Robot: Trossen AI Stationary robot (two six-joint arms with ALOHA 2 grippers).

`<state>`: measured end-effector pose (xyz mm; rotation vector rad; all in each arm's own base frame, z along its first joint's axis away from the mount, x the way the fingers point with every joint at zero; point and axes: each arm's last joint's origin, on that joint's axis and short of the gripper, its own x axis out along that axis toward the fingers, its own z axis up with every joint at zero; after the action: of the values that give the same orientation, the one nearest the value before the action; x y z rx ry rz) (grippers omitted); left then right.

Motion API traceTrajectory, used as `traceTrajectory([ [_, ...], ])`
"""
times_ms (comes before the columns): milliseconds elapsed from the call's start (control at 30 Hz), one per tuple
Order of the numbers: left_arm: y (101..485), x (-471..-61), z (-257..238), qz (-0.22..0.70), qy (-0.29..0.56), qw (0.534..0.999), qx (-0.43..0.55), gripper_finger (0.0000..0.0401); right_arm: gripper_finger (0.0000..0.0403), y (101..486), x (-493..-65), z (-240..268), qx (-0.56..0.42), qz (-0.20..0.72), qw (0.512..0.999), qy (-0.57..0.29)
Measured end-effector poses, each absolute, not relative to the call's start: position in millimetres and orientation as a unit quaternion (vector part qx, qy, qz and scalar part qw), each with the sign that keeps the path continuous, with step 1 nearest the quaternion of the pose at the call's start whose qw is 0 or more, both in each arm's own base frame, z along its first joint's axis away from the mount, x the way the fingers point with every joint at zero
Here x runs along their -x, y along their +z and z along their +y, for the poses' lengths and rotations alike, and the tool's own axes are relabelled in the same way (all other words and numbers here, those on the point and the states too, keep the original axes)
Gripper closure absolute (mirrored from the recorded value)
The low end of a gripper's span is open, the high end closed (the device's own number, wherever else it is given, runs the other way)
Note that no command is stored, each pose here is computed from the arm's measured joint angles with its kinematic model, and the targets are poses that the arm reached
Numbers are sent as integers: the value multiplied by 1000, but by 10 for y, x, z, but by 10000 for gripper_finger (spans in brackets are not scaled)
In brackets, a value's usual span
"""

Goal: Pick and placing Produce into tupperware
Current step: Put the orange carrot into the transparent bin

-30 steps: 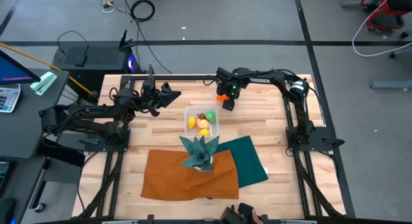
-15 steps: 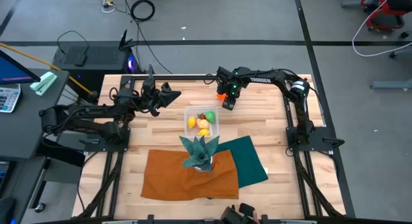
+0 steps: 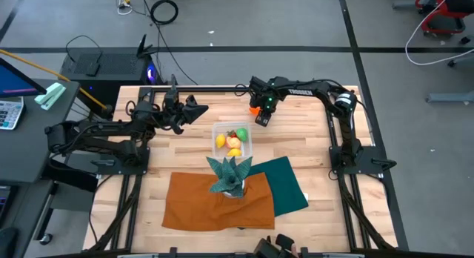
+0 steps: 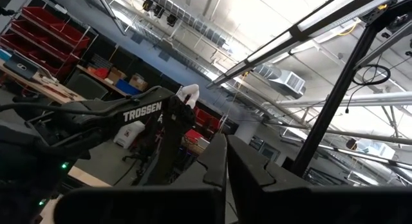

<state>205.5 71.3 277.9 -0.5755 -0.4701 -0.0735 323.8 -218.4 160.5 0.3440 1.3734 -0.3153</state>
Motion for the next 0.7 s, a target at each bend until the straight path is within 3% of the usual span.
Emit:
traceTrajectory([
  [233, 2777, -2056, 711, -227, -39, 932, 281, 393, 307, 1916, -3213, -2166, -149, 598, 772, -156],
  [467, 2777, -2056, 711, -227, -39, 932, 281, 375, 308, 2382, -3168, -1998, -150, 544, 810, -157],
  [700, 2777, -2056, 711, -227, -39, 932, 280, 382, 306, 2699, -3210, -1640, -191, 496, 842, -93],
])
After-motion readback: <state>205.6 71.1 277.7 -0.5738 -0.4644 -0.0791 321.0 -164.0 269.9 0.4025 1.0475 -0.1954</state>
